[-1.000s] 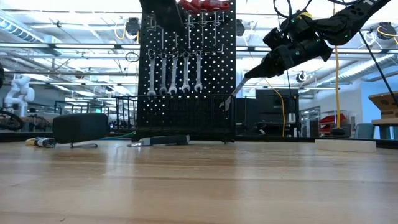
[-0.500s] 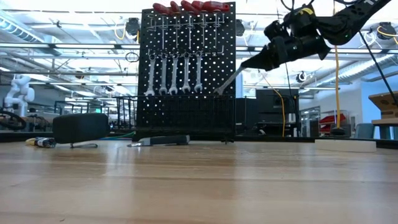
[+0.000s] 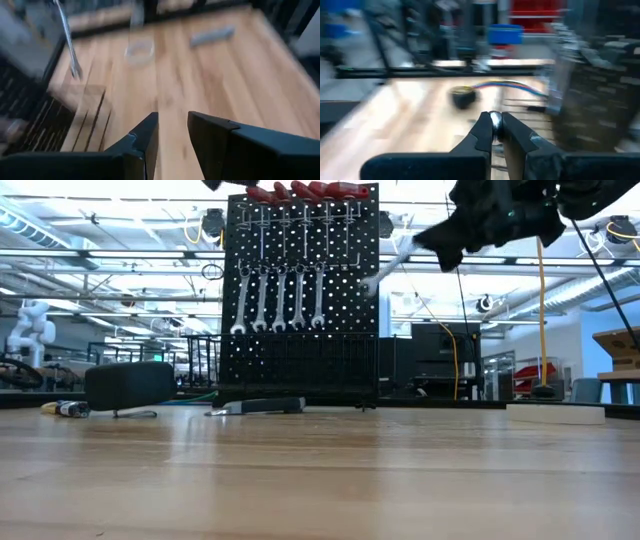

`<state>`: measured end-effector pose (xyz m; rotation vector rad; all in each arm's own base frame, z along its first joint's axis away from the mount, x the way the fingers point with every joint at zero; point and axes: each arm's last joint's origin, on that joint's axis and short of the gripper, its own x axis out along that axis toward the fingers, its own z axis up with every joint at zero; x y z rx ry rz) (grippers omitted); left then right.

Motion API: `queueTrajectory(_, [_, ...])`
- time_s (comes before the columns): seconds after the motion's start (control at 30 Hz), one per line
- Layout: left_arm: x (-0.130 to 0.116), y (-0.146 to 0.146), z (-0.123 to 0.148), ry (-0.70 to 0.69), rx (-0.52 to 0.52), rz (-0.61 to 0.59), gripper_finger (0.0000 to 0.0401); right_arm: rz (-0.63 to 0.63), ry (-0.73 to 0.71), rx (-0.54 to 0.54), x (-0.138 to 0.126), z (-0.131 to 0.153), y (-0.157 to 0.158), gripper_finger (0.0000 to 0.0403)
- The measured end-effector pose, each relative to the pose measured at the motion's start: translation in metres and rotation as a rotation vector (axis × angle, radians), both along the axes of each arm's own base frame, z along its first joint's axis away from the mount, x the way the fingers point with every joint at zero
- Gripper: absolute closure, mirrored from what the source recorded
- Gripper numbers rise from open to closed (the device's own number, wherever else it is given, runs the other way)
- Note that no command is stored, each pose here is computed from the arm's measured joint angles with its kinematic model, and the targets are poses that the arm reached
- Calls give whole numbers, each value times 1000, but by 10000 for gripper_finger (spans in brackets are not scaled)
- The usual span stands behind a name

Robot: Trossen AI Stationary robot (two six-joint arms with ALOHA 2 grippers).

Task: Hang tools onto peg board
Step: Hang the wrench on the peg board

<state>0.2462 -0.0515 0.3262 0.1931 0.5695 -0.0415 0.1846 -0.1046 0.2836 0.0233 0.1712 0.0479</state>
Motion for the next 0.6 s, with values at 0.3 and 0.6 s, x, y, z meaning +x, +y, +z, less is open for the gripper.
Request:
queueTrajectory(0.3, [7, 20, -91, -428, -137, -39, 290, 158, 44, 84, 30, -3, 22, 390])
queueTrajectory(0.6, [21, 39, -119, -407, -350, 30, 290, 243, 122, 102, 80, -7, 39, 390])
